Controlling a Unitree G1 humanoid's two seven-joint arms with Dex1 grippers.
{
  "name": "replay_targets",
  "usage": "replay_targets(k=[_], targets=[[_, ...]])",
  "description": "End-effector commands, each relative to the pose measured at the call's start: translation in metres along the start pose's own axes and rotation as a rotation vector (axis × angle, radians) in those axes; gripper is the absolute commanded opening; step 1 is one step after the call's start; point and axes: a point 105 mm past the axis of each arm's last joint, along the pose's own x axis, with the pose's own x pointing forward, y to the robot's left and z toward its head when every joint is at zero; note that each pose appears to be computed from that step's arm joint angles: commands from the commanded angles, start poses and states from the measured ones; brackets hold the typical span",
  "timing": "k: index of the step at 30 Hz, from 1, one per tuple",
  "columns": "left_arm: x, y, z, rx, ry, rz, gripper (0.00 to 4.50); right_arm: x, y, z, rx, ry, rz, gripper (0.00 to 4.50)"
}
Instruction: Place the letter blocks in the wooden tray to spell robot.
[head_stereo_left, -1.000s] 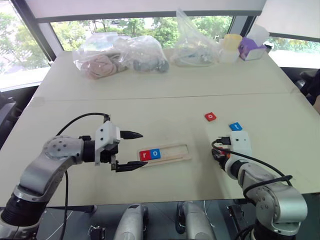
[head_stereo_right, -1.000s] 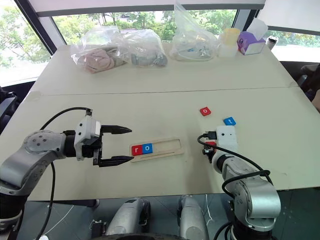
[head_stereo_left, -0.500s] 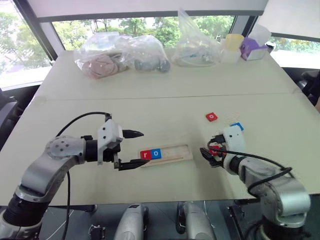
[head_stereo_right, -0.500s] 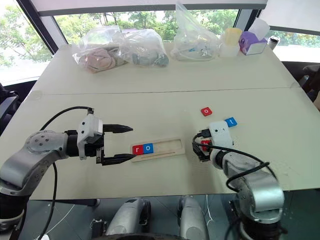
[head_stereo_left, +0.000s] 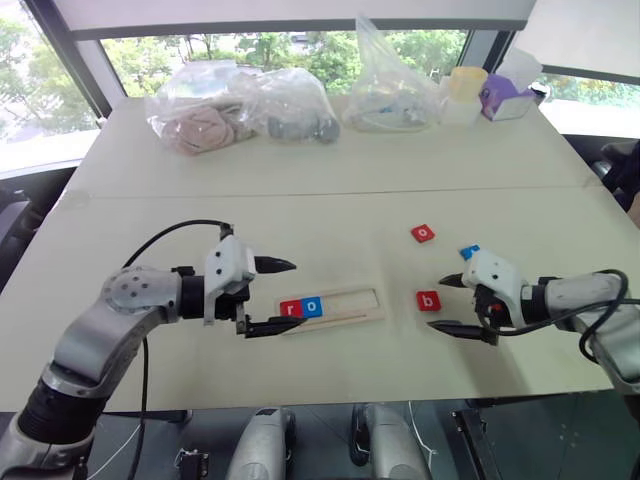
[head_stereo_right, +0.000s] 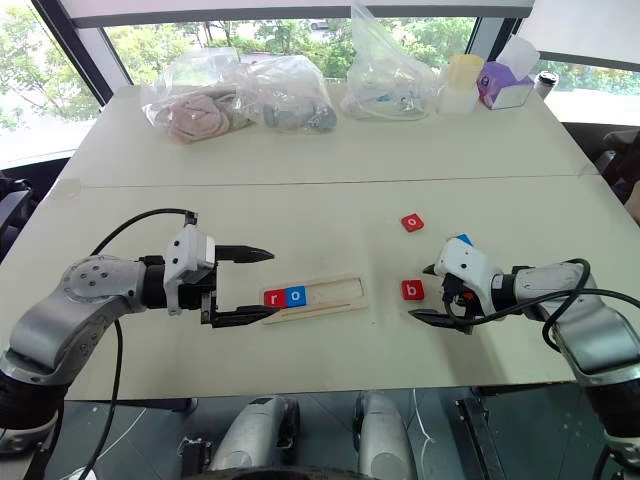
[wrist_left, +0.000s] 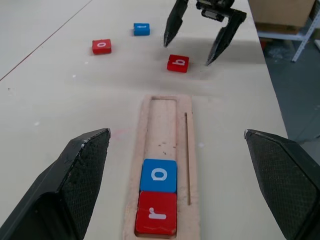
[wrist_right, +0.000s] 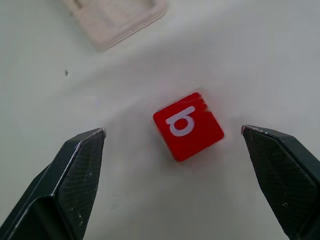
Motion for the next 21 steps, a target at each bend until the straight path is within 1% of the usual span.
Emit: replay_targets(k=[1, 4, 8, 10, 16, 19, 21], targets=[[-0.003, -0.001, 0.007, 0.043, -0.011, 0.005, 4.5, 0.003, -0.015, 0.006, -0.086, -0.026, -0.006, 4.48], [-0.003, -0.003, 0.005, 0.052, -0.001, -0.001, 4.5, 0.01, -0.019, 0.002, -0.117, -0.016, 0.023, 4.48], [-0.004, -0.005, 0.003, 0.05, 0.002, 0.002, 4.5, 0.014, -0.016, -0.004, -0.138, 0.01, 0.074, 4.48], [-0.005, -0.006, 0.002, 0.05, 0.003, 0.006, 4.5, 0.014, -0.014, -0.01, -0.15, 0.035, 0.093, 4.48], [-0.006, -0.007, 0.0, 0.05, 0.002, 0.011, 4.5, 0.011, -0.013, -0.017, -0.16, 0.052, 0.109, 4.48], [-0.006, -0.007, -0.002, 0.05, 0.001, 0.009, 4.5, 0.011, -0.012, -0.018, -0.161, 0.051, 0.112, 3.66], [-0.005, -0.007, -0.002, 0.053, -0.001, 0.007, 4.5, 0.012, -0.014, -0.016, -0.165, 0.046, 0.109, 2.64]])
